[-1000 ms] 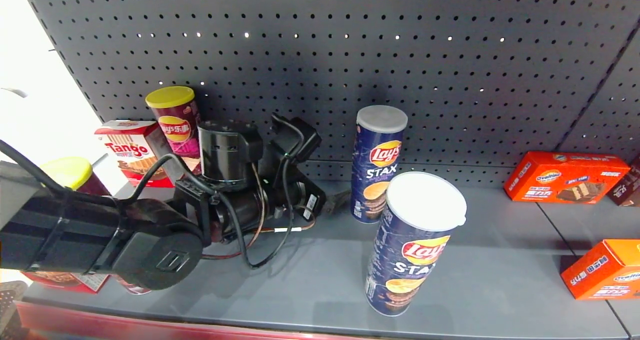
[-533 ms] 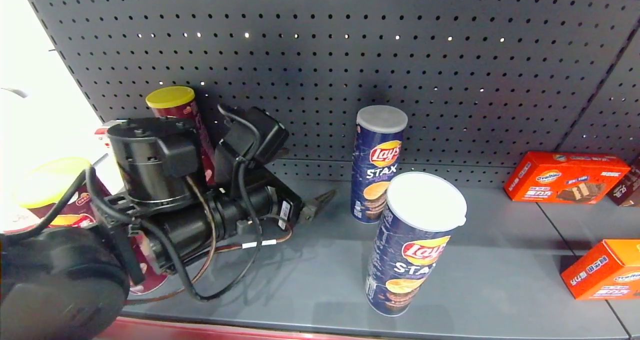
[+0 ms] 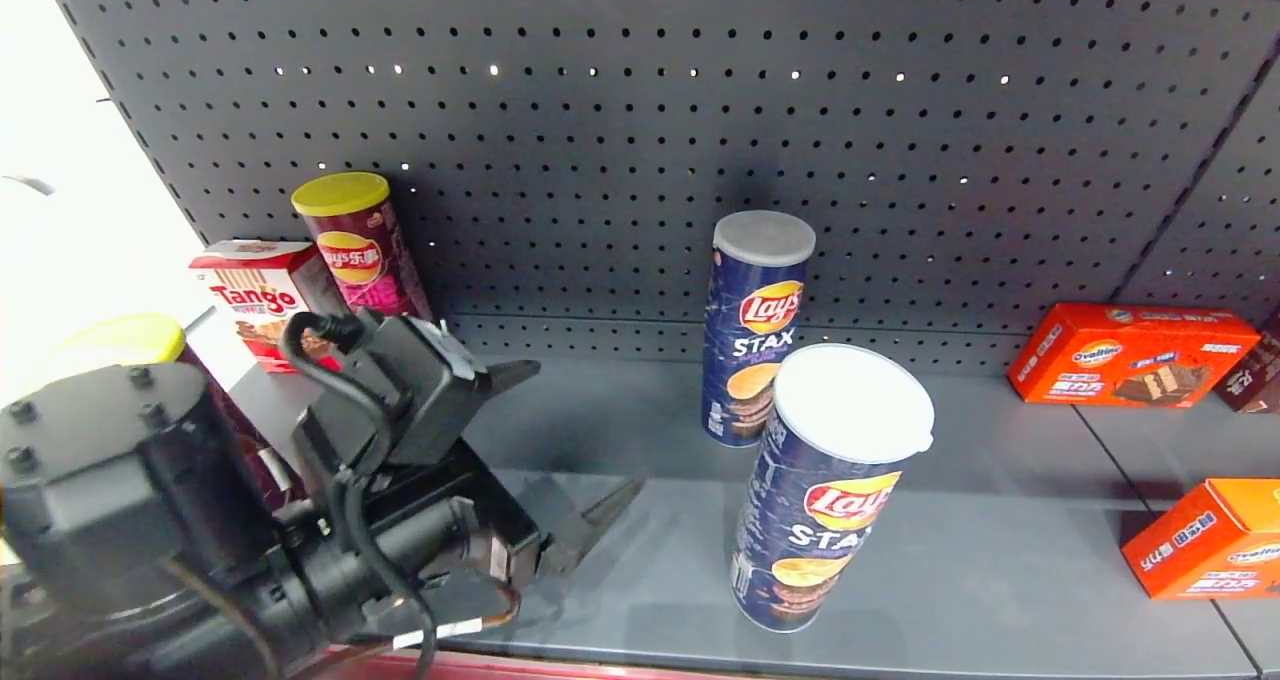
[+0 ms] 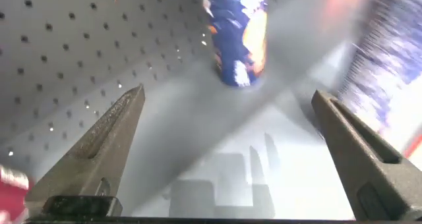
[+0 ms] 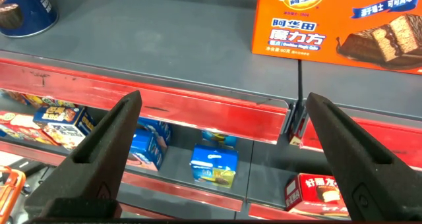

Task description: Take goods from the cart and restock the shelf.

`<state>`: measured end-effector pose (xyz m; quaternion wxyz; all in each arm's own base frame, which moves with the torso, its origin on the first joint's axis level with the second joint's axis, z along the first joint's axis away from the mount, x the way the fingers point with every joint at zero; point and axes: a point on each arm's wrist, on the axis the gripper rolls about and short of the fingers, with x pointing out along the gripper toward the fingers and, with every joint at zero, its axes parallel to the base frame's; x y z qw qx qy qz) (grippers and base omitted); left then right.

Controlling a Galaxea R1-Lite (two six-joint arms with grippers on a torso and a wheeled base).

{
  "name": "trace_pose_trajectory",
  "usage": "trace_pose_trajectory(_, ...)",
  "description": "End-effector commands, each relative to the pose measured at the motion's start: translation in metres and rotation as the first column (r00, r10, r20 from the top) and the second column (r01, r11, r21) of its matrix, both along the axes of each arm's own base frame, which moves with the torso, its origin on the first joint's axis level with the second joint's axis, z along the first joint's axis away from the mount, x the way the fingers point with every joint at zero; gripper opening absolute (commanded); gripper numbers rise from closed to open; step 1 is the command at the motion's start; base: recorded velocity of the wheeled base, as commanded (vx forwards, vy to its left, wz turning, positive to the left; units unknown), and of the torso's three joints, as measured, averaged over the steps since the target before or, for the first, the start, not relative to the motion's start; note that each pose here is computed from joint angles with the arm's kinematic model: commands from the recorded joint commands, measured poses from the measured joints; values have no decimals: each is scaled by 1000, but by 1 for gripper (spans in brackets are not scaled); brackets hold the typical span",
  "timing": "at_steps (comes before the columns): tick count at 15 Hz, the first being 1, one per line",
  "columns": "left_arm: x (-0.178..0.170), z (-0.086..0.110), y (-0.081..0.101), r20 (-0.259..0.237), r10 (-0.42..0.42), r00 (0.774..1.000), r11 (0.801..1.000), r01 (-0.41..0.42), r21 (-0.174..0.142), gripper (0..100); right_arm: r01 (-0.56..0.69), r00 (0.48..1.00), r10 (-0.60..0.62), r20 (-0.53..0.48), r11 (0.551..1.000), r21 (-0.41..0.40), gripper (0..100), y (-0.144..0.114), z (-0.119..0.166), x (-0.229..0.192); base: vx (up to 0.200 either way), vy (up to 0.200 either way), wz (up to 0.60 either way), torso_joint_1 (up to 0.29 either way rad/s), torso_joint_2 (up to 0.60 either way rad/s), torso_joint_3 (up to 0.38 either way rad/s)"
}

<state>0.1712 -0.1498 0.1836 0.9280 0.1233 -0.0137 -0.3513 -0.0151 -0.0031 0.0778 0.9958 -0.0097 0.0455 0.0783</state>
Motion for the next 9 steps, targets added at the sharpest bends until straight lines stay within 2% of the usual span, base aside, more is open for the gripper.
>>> trace_pose_trajectory(1, -34, -1, 11, 14, -58, 998, 998, 58, -16, 100, 0, 1000, 0, -1, 1000, -1, 100, 0, 0, 0, 0, 0, 0, 0, 0, 0)
trace_pose_trajectory(3, -59, -9, 23, 7, -117, 993, 993, 117, -16, 100, 0, 1000, 0, -1, 1000, -1, 100, 0, 0, 0, 0, 0, 0, 0, 0, 0)
trace_pose_trajectory(6, -77, -17, 42, 11, -122, 992, 992, 122, -22, 100, 0, 1000, 0, -1, 1000, -1, 100, 0, 0, 0, 0, 0, 0, 0, 0, 0)
trace_pose_trajectory(8, -94, -23, 62, 22, -121, 992, 992, 122, -42, 100, 0, 1000, 0, -1, 1000, -1, 100, 0, 0, 0, 0, 0, 0, 0, 0, 0)
trace_pose_trajectory(9, -110, -37, 80, 7, -122, 992, 991, 122, -62, 100, 0, 1000, 0, -1, 1000, -1, 100, 0, 0, 0, 0, 0, 0, 0, 0, 0)
